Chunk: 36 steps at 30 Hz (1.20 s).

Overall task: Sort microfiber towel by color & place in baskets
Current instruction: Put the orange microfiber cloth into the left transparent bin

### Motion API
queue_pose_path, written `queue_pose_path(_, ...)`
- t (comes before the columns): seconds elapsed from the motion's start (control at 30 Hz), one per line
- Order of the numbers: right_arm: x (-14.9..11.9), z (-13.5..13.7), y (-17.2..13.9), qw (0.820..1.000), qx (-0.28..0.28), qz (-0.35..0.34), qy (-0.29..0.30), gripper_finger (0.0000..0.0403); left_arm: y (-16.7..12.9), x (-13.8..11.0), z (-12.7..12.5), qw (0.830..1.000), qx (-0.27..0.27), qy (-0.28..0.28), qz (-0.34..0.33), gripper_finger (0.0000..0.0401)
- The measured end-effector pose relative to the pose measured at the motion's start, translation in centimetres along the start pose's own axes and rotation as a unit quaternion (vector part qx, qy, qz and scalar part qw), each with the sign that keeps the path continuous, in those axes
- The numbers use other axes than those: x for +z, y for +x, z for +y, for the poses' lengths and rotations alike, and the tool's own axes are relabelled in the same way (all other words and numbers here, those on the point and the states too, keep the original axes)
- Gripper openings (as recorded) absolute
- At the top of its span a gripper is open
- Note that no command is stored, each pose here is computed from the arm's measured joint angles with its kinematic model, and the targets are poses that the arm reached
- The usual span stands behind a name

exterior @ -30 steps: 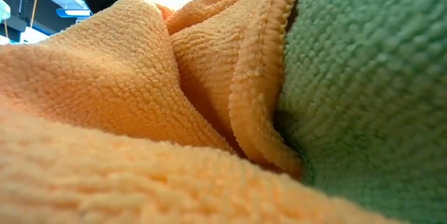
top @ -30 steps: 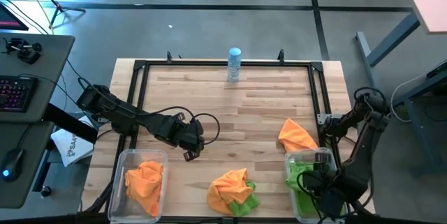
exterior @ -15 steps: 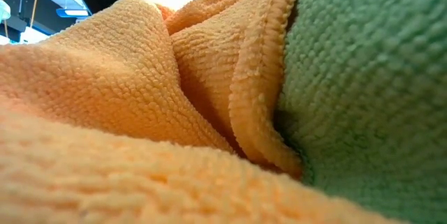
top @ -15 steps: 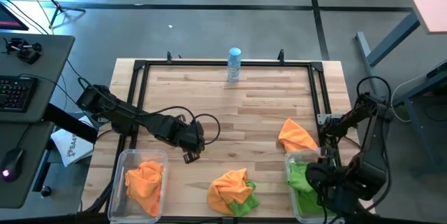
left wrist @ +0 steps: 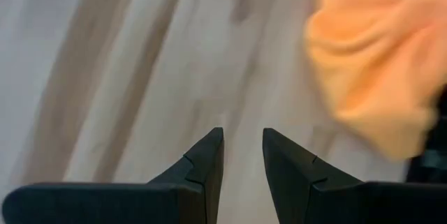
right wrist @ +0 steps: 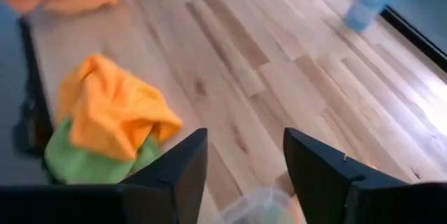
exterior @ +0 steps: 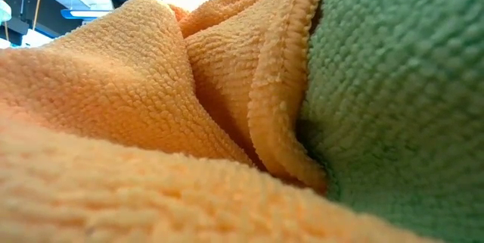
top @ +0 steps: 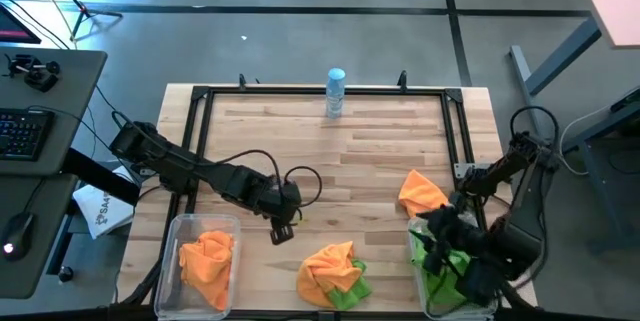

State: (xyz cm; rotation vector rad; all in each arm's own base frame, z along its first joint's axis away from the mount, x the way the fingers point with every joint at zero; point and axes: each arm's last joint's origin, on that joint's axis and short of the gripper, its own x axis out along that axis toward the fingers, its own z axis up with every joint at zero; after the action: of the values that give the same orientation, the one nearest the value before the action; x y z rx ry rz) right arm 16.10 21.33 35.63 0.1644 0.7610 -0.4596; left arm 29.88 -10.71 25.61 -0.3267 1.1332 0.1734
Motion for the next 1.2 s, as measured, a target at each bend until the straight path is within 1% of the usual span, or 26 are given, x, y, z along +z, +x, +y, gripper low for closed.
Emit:
queue_pose_path(0.07, 0.8, -0.2, 0.8, 1.0, -0.015, 0.001, 0.023, 0.0172, 0.0, 0.4, -0.4, 0.999, -0.024, 0.009, -0.02, 0.009)
queue_pose_path(0.13, 1.5, -0.5, 1.8, 0.998, -0.031, 0.022, 0.042, 0.0145, -0.1, 0.7, -0.7, 0.998, -0.044, 0.019, -0.034, 0.009)
queue_pose_path(0.17, 1.9, -0.7, 2.2, 0.998, -0.036, 0.036, 0.041, 0.0128, -0.1, 0.9, -0.8, 0.998, -0.051, 0.023, -0.04, 0.009)
queue_pose_path(0.23, 2.6, -0.8, 3.1, 0.997, -0.039, 0.059, 0.024, 0.0089, -0.1, 1.0, -1.0, 0.997, -0.059, 0.03, -0.047, 0.009)
queue_pose_path(0.3, 3.3, -1.0, 3.8, 0.997, -0.039, 0.061, -0.005, 0.004, -0.1, 1.0, -1.0, 0.997, -0.063, 0.031, -0.046, 0.009)
queue_pose_path(0.33, 3.6, -1.0, 4.1, 0.997, -0.039, 0.06, -0.025, 0.0021, -0.1, 1.0, -1.0, 0.996, -0.063, 0.031, -0.045, 0.009)
queue_pose_path(0.37, 4.0, -1.1, 4.4, 0.997, -0.038, 0.058, -0.044, 0.0011, -0.1, 1.0, -1.0, 0.996, -0.063, 0.031, -0.046, 0.009)
queue_pose_path(0.47, 4.9, -1.4, 5.4, 0.994, -0.043, 0.061, -0.085, 0.0017, -0.2, 1.3, -1.4, 0.994, -0.077, 0.033, -0.063, 0.009)
queue_pose_path(0.57, 5.7, -2.2, 6.3, 0.988, -0.039, 0.096, -0.113, 0.0006, -0.4, 1.9, -2.0, 0.989, -0.105, 0.032, -0.099, 0.009)
queue_pose_path(0.63, 6.4, -2.6, 7.0, 0.986, -0.037, 0.104, -0.127, 0.0003, -0.6, 2.2, -2.4, 0.985, -0.12, 0.035, -0.12, 0.009)
queue_pose_path(0.7, 7.0, -3.0, 7.5, 0.984, -0.034, 0.1, -0.146, 0.0004, -0.9, 2.4, -2.6, 0.983, -0.122, 0.045, -0.131, 0.0089)
queue_pose_path(0.77, 7.3, -3.7, 8.1, 0.983, -0.017, 0.102, -0.151, 0.0001, -1.6, 2.6, -2.9, 0.983, -0.11, 0.052, -0.137, 0.0084)
queue_pose_path(0.83, 7.0, -4.6, 9.1, 0.986, 0.013, 0.098, -0.138, 0.0001, -2.7, 3.0, -3.2, 0.983, -0.094, 0.06, -0.147, 0.0074)
queue_pose_path(0.9, 6.2, -5.9, 10.1, 0.987, 0.04, 0.091, -0.128, 0.0001, -4.2, 3.4, -3.6, 0.982, -0.076, 0.07, -0.161, 0.006)
queue_pose_path(1.0, 4.4, -8.1, 11.2, 0.99, 0.057, 0.084, -0.1, 0.0001, -6.1, 3.9, -4.3, 0.976, -0.069, 0.093, -0.184, 0.0043)
queue_pose_path(1.1, 2.9, -10.2, 11.4, 0.993, 0.07, 0.072, -0.068, 0.0, -6.9, 4.1, -4.6, 0.972, -0.06, 0.105, -0.201, 0.003)
queue_pose_path(1.2, 1.8, -12.1, 11.4, 0.995, 0.077, 0.051, -0.041, 0.0, -6.9, 4.1, -4.5, 0.972, -0.054, 0.103, -0.204, 0.0024)
